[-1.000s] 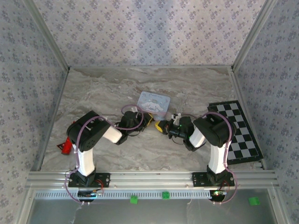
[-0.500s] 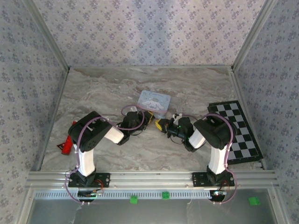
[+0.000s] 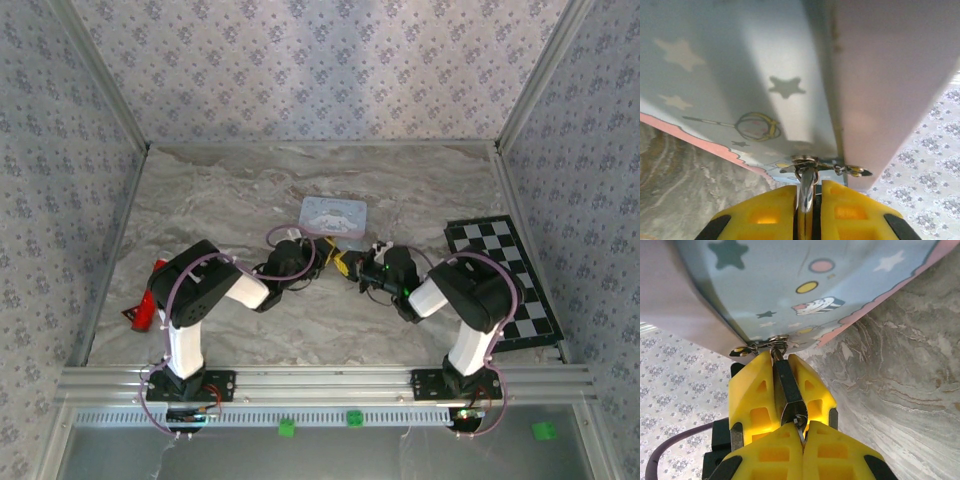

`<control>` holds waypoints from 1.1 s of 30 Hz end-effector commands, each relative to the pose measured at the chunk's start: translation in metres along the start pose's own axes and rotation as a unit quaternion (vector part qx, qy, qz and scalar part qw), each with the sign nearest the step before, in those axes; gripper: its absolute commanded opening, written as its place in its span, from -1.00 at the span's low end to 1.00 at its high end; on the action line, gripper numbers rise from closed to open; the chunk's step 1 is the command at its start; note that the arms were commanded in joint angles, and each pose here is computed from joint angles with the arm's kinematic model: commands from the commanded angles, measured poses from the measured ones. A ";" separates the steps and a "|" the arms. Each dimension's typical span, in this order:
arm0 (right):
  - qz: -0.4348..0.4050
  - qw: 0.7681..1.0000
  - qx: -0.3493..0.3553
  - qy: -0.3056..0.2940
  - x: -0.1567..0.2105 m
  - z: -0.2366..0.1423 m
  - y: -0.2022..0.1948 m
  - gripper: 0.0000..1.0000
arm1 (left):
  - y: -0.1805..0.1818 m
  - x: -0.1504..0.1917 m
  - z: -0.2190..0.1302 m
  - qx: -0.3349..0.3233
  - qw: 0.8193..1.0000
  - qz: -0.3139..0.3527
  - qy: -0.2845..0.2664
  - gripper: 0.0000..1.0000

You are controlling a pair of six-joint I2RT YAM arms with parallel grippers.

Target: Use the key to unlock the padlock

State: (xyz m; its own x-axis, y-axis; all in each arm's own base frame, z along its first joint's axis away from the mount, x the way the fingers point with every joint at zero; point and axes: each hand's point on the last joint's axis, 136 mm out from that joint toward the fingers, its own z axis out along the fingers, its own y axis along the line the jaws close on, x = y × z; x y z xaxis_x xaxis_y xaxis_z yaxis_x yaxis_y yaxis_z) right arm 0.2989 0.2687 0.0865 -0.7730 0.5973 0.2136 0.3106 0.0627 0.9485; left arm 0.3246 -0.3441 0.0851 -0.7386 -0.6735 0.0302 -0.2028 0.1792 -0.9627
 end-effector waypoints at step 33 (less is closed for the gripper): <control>-0.480 0.852 0.207 -0.016 0.008 -0.086 0.023 0.17 | -0.019 0.013 -0.019 -0.005 0.997 0.051 0.062 -1.00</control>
State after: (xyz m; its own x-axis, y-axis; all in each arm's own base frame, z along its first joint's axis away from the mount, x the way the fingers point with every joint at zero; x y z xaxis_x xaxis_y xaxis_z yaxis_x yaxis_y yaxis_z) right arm 0.2636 0.2295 0.1555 -0.8149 0.3552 -0.4580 -0.1758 0.6015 0.7793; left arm 0.3062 -0.3410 0.0821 -0.8157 -0.5784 0.0068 -0.2050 0.2780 -0.9385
